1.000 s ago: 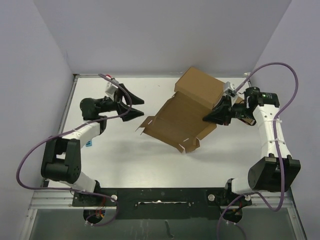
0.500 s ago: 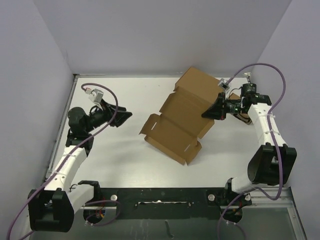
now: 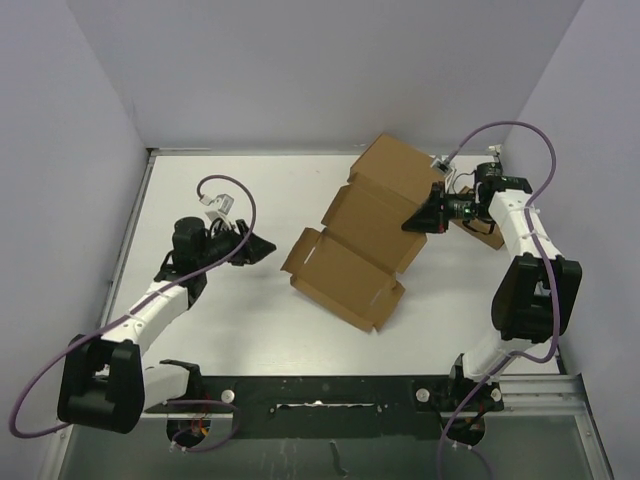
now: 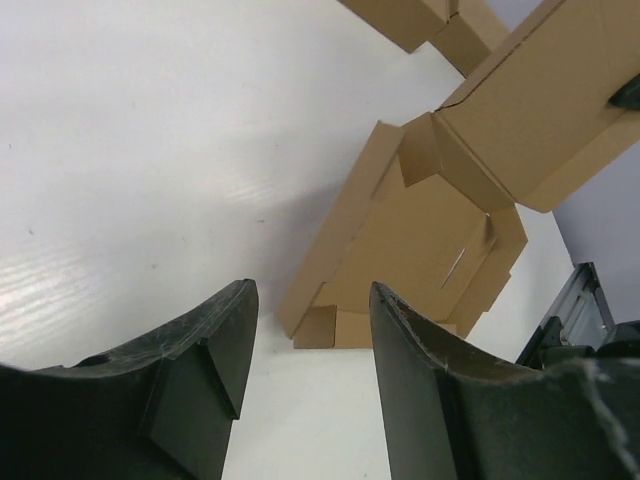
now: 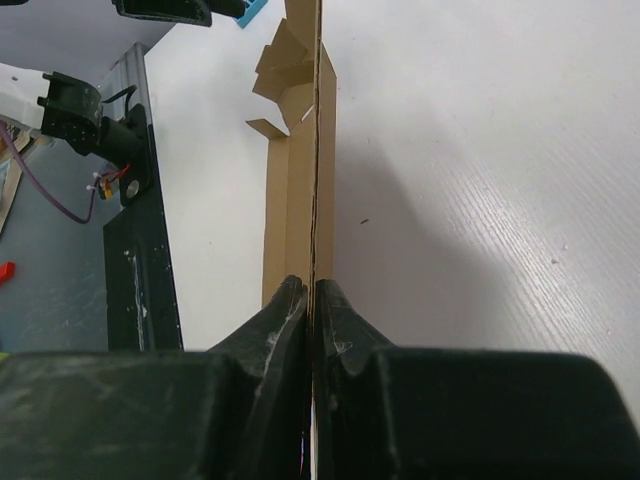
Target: Fold the paper box
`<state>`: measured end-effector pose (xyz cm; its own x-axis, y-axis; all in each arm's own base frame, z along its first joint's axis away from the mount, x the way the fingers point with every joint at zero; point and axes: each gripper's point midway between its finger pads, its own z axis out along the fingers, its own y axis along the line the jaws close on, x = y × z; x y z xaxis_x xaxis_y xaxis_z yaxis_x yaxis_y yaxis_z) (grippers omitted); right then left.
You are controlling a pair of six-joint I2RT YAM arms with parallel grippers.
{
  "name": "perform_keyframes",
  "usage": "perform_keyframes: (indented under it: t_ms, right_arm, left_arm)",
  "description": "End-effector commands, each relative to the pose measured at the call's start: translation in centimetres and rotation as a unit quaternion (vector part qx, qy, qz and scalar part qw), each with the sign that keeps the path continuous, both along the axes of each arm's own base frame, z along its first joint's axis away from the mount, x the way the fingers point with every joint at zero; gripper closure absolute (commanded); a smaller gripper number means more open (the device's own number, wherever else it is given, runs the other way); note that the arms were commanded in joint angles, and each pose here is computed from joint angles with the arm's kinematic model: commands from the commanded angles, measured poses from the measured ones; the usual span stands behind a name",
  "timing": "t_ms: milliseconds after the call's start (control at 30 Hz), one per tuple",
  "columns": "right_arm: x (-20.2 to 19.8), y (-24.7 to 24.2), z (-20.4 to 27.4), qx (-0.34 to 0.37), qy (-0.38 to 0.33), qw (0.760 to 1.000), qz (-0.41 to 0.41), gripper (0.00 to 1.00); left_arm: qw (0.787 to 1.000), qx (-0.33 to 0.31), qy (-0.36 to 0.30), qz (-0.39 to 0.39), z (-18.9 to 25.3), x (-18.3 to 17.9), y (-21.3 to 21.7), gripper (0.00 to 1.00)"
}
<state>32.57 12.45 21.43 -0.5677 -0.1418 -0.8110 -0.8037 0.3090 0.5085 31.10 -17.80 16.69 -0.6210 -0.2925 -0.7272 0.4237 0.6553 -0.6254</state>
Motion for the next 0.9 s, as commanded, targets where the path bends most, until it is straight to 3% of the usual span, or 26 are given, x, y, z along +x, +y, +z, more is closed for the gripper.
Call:
perform_keyframes:
  t_ms: [0, 167, 367, 467, 633, 867]
  right_arm:
    - [0.2, 0.3, 0.4, 0.009, -0.016, 1.000, -0.001, 1.00]
    - [0.3, 0.2, -0.5, 0.030, 0.016, 0.999, -0.015, 1.00]
    - [0.4, 0.3, 1.8, 0.094, 0.042, 0.994, -0.023, 1.00]
    - [0.4, -0.3, 4.0, 0.115, 0.045, 0.992, -0.037, 1.00]
    - [0.1, -0.4, 6.9, 0.131, 0.071, 0.987, -0.052, 1.00]
    - [-0.1, 0.7, 9.1, 0.161, 0.123, 0.977, -0.072, 1.00]
  left_arm:
    - [0.999, -0.030, 0.018, 0.015, 0.1, 0.6, -0.7, 0.53]
    - [0.997, -0.055, 0.028, 0.035, 0.9, 0.3, -1.0, 0.54]
    - [0.988, -0.152, 0.029, 0.021, 4.9, -1.7, -5.7, 0.53]
    - [0.978, -0.202, 0.047, 0.032, 6.2, -2.4, -8.6, 0.50]
    - [0.971, -0.233, 0.031, 0.037, 9.3, -2.8, -13.2, 0.42]
    - [0.956, -0.289, 0.022, 0.041, 11.5, -0.8, -16.8, 0.32]
